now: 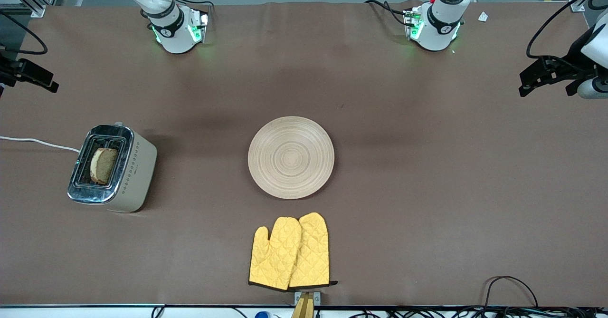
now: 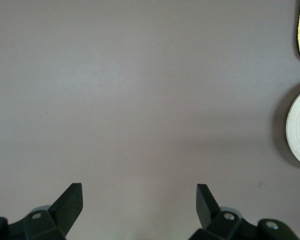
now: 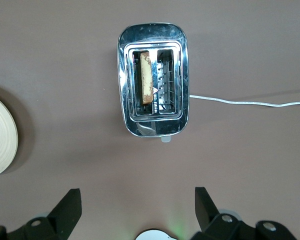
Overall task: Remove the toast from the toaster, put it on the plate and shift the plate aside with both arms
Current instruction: 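Move the right gripper toward the toaster while the left gripper advances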
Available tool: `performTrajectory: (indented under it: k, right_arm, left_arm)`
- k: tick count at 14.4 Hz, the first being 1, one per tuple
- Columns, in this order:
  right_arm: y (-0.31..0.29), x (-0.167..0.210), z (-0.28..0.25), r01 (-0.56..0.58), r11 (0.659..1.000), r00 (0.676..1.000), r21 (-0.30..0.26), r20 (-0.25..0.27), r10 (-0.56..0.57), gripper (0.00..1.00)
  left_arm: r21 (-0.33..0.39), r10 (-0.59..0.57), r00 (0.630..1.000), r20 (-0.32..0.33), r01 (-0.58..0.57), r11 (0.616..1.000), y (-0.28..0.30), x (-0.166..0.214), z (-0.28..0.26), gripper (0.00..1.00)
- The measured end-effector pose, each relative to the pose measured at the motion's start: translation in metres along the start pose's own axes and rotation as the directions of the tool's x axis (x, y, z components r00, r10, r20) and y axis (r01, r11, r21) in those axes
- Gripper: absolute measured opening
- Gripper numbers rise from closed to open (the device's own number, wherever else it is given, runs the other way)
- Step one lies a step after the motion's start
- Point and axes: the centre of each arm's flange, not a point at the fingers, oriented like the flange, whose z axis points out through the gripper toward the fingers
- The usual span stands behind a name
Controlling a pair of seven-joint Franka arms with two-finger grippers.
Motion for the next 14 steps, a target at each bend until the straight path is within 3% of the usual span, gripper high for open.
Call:
performTrajectory:
  k: [8,14]
  right_arm:
    - [-0.002,0.0,-0.001,0.003,1.0,1.0,0.0,-0.002,-0.003,1.0]
    - [-0.04,-0.001,0.013,0.071,0.997,0.996,-0.007,0.05,-0.071,1.0]
  left_arm:
    - [-0.009,0.002,0.999,0.042,-0.001,1.0,0.0,0.005,0.014,1.0]
    - [-0.209,0.086,0.983,0.161,-0.051,0.977,0.02,0.045,0.094,1.0]
